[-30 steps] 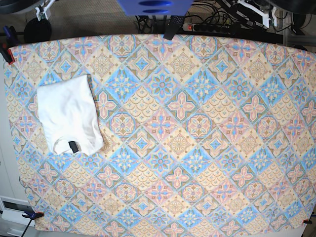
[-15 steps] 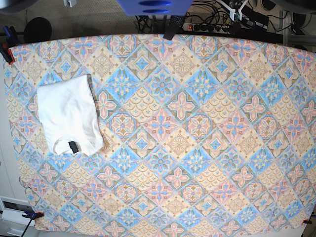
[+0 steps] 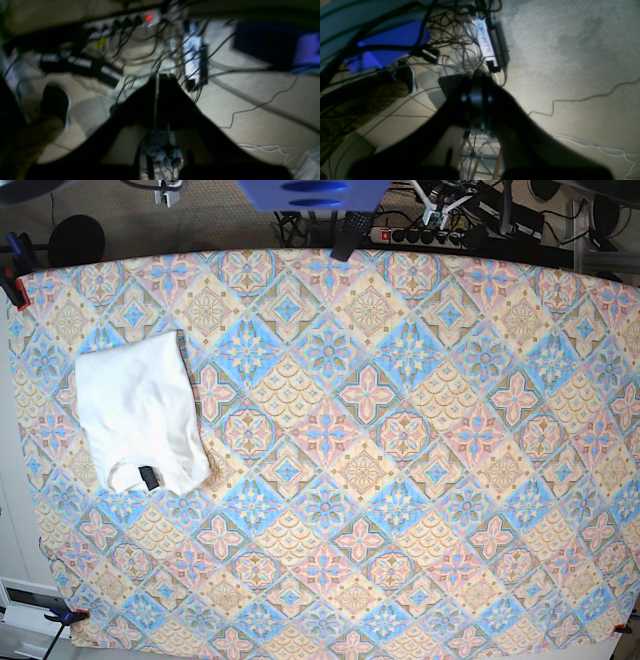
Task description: Fold the T-shirt properly
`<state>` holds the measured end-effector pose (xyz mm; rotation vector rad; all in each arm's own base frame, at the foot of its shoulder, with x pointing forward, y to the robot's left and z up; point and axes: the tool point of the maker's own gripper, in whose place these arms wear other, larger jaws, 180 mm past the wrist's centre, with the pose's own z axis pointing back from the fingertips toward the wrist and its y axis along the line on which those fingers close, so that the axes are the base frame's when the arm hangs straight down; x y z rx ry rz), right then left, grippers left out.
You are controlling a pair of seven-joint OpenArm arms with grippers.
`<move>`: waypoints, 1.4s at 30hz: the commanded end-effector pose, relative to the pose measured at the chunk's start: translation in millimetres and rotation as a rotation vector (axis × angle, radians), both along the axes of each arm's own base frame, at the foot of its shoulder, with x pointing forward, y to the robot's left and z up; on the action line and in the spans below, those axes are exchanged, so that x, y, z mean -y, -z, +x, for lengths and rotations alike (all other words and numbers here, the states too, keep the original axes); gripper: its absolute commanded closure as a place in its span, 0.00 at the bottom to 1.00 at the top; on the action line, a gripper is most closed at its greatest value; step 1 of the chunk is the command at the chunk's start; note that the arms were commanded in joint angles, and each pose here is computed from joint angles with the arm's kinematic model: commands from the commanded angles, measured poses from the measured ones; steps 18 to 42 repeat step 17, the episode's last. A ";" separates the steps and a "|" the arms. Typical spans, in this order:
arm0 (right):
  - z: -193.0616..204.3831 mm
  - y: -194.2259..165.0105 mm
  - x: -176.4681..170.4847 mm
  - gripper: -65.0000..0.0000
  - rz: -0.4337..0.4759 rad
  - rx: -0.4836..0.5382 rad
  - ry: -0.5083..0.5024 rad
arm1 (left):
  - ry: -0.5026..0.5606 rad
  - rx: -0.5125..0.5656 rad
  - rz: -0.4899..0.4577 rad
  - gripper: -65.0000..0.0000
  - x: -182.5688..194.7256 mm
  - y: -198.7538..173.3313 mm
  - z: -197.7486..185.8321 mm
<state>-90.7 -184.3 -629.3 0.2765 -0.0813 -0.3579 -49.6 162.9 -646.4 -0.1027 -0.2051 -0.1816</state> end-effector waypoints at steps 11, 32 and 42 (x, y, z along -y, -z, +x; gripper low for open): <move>15.3 18.2 -1.5 1.00 -0.206 -0.042 0.067 | -0.002 0.020 -0.035 0.98 24.9 2.1 12.7; 13.2 19.5 10.1 1.00 -0.277 -0.067 0.072 | -0.008 0.021 -0.043 0.98 29.6 2.3 13.8; 13.2 19.5 10.1 1.00 -0.277 -0.067 0.072 | -0.008 0.021 -0.043 0.98 29.6 2.3 13.8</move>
